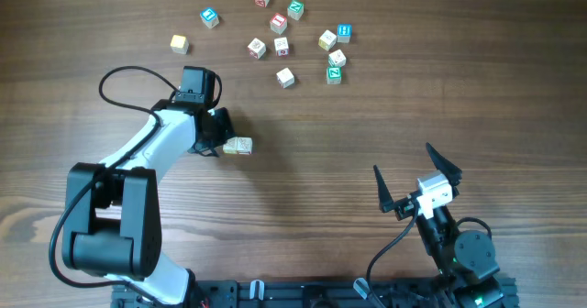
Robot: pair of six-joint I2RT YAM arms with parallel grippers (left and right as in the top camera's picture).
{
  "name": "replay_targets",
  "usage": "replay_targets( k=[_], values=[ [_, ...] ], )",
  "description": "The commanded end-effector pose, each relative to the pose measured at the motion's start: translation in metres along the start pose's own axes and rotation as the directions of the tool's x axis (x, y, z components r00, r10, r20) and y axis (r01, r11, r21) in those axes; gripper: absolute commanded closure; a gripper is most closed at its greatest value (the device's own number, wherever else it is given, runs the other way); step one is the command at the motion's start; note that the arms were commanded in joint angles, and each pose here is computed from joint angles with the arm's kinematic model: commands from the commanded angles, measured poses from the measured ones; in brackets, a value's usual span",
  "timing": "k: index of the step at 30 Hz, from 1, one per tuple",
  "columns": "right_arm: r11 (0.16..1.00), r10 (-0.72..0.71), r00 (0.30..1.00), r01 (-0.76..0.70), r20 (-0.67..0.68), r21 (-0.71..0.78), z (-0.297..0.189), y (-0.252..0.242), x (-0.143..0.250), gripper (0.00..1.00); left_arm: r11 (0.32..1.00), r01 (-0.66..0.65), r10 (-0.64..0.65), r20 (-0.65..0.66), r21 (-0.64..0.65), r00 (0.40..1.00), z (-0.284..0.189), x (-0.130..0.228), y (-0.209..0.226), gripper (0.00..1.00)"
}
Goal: Form a horizontal line
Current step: 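Lower and nudge the second block against the first block's left side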
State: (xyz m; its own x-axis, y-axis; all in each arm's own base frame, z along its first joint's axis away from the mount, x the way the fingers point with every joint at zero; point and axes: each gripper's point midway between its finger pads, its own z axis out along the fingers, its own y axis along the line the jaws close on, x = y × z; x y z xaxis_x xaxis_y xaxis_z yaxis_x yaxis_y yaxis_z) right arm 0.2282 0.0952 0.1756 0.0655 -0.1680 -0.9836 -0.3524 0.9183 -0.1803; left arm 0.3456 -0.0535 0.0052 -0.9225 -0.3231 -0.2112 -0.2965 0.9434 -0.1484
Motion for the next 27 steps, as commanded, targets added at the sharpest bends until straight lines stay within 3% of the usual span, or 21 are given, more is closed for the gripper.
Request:
replay_targets(
  k=[1,12,17,27],
  values=[
    [1.000,-0.002,1.000,0.002,0.008,-0.003,0.000,0.001,-0.002,0.00,0.999,0.009,-0.008,-0.028,0.044,1.000,0.001,0.005,-0.007,0.96],
    [1.000,-0.001,1.000,0.001,0.008,-0.003,0.000,0.001,-0.002,0.00,0.999,0.012,-0.013,-0.054,-0.031,0.998,0.001,0.013,0.007,0.96],
    [1.000,-0.002,1.000,0.002,0.008,-0.003,0.000,0.001,-0.002,0.00,1.000,0.015,-0.013,-0.079,0.017,0.997,0.000,0.017,-0.001,0.96],
    [1.000,-0.002,1.000,0.002,0.008,-0.003,0.000,0.001,-0.002,0.00,1.000,0.018,-0.018,-0.122,-0.003,0.992,-0.001,0.028,0.004,0.96]
  ],
)
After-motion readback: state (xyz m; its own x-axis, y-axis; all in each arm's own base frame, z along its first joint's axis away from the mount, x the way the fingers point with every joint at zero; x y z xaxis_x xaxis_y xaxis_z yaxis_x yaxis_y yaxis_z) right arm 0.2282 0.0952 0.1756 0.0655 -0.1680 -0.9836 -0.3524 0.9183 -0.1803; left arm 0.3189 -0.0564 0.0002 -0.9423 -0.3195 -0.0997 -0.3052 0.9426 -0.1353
